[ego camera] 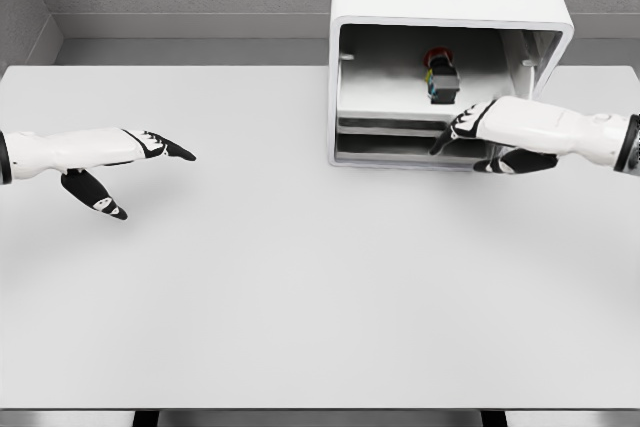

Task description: Slide open multi-storey tabletop storage cabinets and put open load switch and slide close multi-storey tabletop storage cabinets

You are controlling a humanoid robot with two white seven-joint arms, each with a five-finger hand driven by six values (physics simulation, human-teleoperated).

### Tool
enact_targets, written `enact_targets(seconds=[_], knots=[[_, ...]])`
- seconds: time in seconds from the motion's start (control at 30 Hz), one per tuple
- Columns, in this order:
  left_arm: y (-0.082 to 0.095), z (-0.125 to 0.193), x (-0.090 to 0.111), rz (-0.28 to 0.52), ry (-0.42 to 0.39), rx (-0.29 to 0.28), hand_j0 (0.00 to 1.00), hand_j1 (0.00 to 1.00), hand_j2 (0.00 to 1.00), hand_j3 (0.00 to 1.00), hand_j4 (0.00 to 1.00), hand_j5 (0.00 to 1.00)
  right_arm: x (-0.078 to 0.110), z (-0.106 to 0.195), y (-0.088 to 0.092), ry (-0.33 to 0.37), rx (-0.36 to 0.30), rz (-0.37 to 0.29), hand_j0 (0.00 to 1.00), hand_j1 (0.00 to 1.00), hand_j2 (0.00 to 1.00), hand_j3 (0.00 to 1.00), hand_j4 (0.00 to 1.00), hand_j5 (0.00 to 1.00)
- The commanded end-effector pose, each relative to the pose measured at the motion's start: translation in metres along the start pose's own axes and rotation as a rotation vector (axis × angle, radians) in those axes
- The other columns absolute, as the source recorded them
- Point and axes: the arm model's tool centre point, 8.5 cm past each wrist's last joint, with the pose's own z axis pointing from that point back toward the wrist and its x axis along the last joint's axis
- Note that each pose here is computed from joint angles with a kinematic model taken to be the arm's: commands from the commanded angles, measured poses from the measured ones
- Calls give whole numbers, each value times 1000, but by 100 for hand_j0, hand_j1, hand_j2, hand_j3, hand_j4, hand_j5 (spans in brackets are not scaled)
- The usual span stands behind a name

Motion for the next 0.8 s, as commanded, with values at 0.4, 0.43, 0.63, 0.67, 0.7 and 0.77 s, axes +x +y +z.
enact_targets(seconds=[0.4,0.43,0.63,0.67,0.7,0.77], knots=[[0,1,0,5,1,3,100,100,100,100,100,100,10,-9,0,-31,8,21,74,74,74,74,74,74],[0,-1,0,6,-2,3,100,100,100,100,100,100,19,-3,3,-41,32,41,75,75,75,75,75,75],[-6,-1,-2,21,0,-2,100,100,100,100,100,100,43,32,19,-36,70,69,100,100,100,100,100,100],[-7,0,-3,22,4,-4,100,100,100,100,100,100,44,32,26,-40,82,54,100,100,100,100,100,100],[-7,0,-3,22,4,-4,100,100,100,100,100,100,46,32,34,-43,94,39,100,100,100,100,100,100],[-7,0,-3,24,6,-4,100,100,100,100,100,100,44,36,34,-32,105,43,100,100,100,100,100,100]])
